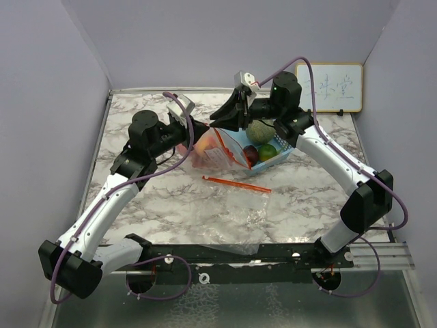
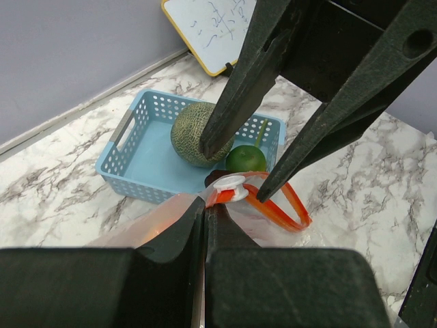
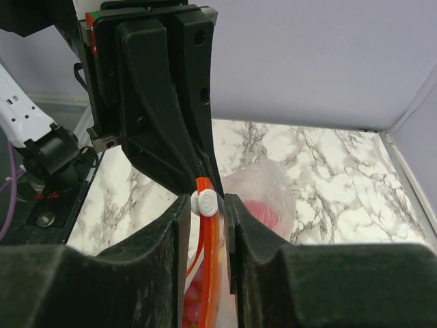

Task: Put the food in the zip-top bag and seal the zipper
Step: Zip the zipper food storage bag.

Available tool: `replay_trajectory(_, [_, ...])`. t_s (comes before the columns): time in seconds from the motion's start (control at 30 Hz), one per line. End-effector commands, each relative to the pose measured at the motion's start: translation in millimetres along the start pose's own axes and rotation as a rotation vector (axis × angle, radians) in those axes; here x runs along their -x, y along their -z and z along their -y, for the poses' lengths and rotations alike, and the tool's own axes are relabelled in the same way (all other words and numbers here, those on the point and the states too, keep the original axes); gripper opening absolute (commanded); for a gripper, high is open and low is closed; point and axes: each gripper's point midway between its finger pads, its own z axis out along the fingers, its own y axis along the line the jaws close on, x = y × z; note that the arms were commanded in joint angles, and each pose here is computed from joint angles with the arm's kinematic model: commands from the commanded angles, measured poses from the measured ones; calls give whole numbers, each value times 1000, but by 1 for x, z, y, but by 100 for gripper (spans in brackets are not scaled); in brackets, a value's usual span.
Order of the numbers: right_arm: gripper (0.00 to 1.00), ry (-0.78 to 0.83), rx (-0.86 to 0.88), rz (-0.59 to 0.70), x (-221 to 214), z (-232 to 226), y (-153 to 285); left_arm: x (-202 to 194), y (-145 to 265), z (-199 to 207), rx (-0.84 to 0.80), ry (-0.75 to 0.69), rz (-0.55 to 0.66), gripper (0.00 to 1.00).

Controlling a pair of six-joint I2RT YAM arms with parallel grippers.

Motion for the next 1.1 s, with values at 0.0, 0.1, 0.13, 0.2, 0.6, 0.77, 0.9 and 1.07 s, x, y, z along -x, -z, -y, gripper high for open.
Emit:
replay_trajectory(0.0, [27, -4, 17, -11, -6, -1, -3, 25, 0, 4, -23, -21, 80, 0])
replay_trajectory(0.1, [35, -8, 25, -12, -5, -2, -4, 24, -1, 2, -21, -18, 77, 0])
replay_trajectory(0.13, [37, -8, 29, -12, -5, -3, -5, 24, -2, 3, -22, -19, 76, 0])
replay_trajectory(0.2, [44, -9, 33, -16, -7, -4, -6, 24, -2, 2, -20, -20, 77, 0])
replay_trajectory(0.6, [20, -17, -46, -45, -14, 11, -8, 25, -3, 2, -21, -21, 79, 0])
replay_trajectory(0.77, [7, -21, -104, -56, -14, 20, -6, 20, 0, -2, -4, -24, 66, 0])
replay_trajectory(0.9, [6, -27, -172, -95, -24, 28, -1, 25, 4, -6, 21, -30, 79, 0])
replay_trajectory(1.07, [6, -58, -220, -157, -45, 27, 8, 40, 10, -18, 88, -45, 122, 0])
